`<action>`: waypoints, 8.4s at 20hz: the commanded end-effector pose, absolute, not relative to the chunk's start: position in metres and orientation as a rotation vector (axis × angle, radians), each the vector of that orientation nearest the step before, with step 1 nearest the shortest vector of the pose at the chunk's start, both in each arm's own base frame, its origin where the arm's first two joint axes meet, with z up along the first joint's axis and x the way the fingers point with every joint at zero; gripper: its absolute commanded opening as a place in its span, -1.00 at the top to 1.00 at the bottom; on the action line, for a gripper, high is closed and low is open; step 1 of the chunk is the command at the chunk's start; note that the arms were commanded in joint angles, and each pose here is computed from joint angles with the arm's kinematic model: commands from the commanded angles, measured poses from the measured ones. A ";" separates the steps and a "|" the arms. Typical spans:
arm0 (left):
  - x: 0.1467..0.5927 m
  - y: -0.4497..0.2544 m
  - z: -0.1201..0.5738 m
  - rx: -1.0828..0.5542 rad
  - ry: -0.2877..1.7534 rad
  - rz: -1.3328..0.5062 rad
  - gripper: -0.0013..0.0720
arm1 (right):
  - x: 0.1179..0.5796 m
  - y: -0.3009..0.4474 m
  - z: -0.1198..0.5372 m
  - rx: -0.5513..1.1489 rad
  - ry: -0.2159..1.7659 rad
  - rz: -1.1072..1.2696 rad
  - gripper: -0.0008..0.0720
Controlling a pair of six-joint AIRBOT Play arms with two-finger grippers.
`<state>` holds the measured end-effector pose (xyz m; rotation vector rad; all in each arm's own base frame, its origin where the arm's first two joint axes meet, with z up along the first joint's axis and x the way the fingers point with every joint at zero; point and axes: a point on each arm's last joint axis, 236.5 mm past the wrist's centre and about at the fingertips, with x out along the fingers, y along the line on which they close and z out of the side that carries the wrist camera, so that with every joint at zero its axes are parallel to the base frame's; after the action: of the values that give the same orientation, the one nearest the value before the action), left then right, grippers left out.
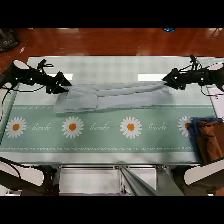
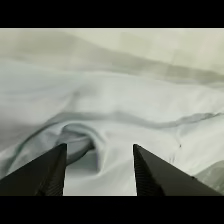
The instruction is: Fold the shirts.
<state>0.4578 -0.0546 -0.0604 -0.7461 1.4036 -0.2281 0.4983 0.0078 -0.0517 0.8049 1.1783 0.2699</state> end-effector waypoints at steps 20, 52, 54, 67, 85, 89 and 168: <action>0.349 -0.121 0.037 -0.495 1.012 -0.296 -0.41 | 0.445 -0.003 -0.104 0.935 1.364 0.210 -0.14; 0.250 -0.543 -0.081 -0.194 1.539 -0.992 0.92 | 0.286 0.095 0.143 0.354 0.942 0.403 0.92; 0.256 -0.539 -0.076 -0.187 1.549 -1.000 0.92 | 0.289 0.097 0.145 0.361 0.929 0.402 0.92; 0.421 -0.186 0.151 -0.051 1.048 -0.400 0.92 | 0.339 0.188 0.155 0.467 0.953 0.693 0.92; 0.310 -0.131 0.089 -0.416 0.872 -0.264 0.92 | 0.383 0.376 0.007 0.404 1.404 0.903 -0.16; 0.338 -0.090 0.129 -0.465 0.751 -0.167 0.92 | 0.400 0.218 0.078 0.285 1.368 0.694 -0.16; 0.457 -0.191 0.223 -0.251 0.660 -0.462 0.92 | 0.456 -0.022 0.256 0.408 0.636 0.136 0.92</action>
<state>0.4613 -0.1580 0.1823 -0.3149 0.6763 -0.3669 0.3767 -0.1404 0.2318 0.7385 0.6285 -0.1522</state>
